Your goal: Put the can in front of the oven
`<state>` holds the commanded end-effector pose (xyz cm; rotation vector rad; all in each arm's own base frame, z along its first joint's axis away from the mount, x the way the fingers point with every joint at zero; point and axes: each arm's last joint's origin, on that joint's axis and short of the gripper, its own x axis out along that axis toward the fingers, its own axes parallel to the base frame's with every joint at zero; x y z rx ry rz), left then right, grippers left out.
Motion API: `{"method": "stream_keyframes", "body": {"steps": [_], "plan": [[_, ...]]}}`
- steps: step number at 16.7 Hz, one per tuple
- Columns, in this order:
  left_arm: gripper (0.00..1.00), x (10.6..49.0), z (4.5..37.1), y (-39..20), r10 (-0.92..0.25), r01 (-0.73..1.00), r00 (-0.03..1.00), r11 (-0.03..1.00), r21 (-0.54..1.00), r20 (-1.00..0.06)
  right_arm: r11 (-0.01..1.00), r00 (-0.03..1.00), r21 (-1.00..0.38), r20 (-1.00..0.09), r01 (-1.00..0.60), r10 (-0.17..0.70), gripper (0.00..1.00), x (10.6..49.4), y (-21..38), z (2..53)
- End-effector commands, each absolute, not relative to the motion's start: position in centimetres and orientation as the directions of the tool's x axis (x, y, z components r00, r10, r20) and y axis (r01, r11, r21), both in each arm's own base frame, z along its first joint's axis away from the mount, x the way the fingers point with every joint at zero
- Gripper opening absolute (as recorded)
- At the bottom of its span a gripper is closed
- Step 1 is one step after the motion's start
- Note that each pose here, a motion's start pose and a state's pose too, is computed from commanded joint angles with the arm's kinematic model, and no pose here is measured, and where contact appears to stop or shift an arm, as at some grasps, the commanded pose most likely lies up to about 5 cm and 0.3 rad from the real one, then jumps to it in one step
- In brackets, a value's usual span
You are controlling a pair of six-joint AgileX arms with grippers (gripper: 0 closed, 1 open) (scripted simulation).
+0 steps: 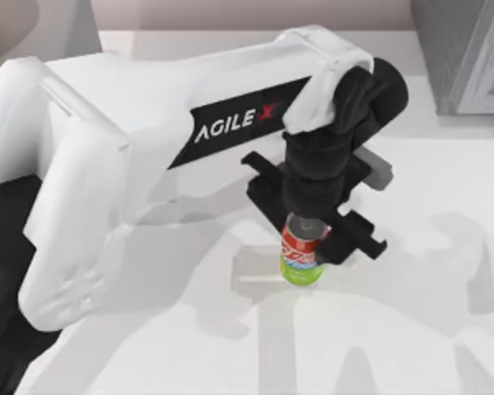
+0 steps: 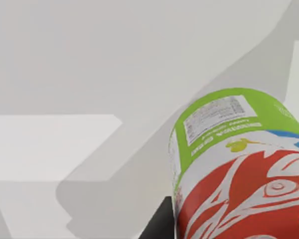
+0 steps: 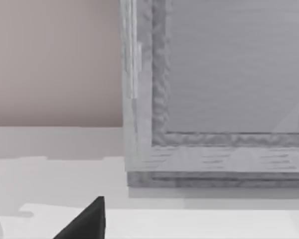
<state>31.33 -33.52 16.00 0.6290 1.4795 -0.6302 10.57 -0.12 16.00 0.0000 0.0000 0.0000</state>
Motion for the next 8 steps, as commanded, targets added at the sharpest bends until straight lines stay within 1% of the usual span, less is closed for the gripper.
{"method": "stream_keyframes", "body": {"steps": [4,5,8], "plan": [[0.02,31.33,16.00,-33.52,0.000,0.721,-0.002,0.693,-0.001,-1.000,1.000,1.000,0.000,0.000,0.000,0.000,1.00,10.57,-0.12,16.00],[0.00,31.33,16.00,-33.52,0.000,0.721,-0.002,0.693,-0.001,-1.000,1.000,1.000,0.000,0.000,0.000,0.000,1.00,10.57,-0.12,16.00],[0.00,31.33,16.00,-33.52,0.000,0.721,-0.002,0.693,-0.001,-1.000,1.000,1.000,0.000,0.000,0.000,0.000,1.00,10.57,-0.12,16.00]]}}
